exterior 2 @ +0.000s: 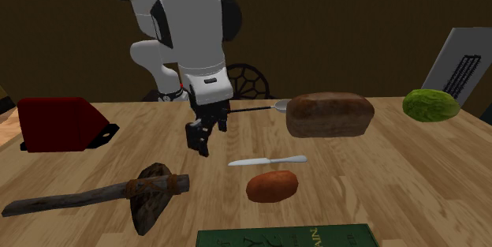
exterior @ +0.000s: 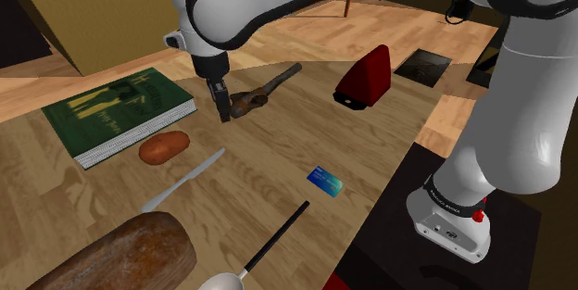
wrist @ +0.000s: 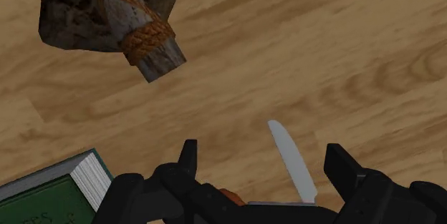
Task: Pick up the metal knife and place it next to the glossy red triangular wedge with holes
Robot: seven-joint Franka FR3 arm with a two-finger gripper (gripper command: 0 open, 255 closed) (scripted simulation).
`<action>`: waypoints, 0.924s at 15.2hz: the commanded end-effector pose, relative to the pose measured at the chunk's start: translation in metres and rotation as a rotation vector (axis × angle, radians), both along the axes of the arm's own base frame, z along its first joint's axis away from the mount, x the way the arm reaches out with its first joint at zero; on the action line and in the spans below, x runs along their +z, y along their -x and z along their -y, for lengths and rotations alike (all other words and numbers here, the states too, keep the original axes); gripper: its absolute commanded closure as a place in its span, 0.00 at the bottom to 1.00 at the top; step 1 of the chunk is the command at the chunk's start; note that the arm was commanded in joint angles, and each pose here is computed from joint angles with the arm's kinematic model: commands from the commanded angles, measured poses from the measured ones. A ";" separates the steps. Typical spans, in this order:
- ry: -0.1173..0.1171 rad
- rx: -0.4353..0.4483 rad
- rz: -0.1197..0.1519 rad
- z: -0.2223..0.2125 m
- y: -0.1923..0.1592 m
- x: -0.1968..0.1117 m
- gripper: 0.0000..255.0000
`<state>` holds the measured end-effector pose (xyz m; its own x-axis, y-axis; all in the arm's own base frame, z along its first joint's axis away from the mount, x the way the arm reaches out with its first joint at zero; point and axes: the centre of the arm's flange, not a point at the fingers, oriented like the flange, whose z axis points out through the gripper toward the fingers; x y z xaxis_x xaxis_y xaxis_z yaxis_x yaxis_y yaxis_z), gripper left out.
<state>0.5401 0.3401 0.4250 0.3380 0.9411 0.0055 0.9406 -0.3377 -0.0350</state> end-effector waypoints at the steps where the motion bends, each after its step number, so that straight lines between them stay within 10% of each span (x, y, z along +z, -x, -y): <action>1: 0.000 0.084 0.004 -0.025 0.004 -0.009 0.00; 10: 0.002 0.451 0.020 -0.130 0.040 -0.054 0.00; 14: 0.002 0.481 0.022 -0.138 0.045 -0.074 0.00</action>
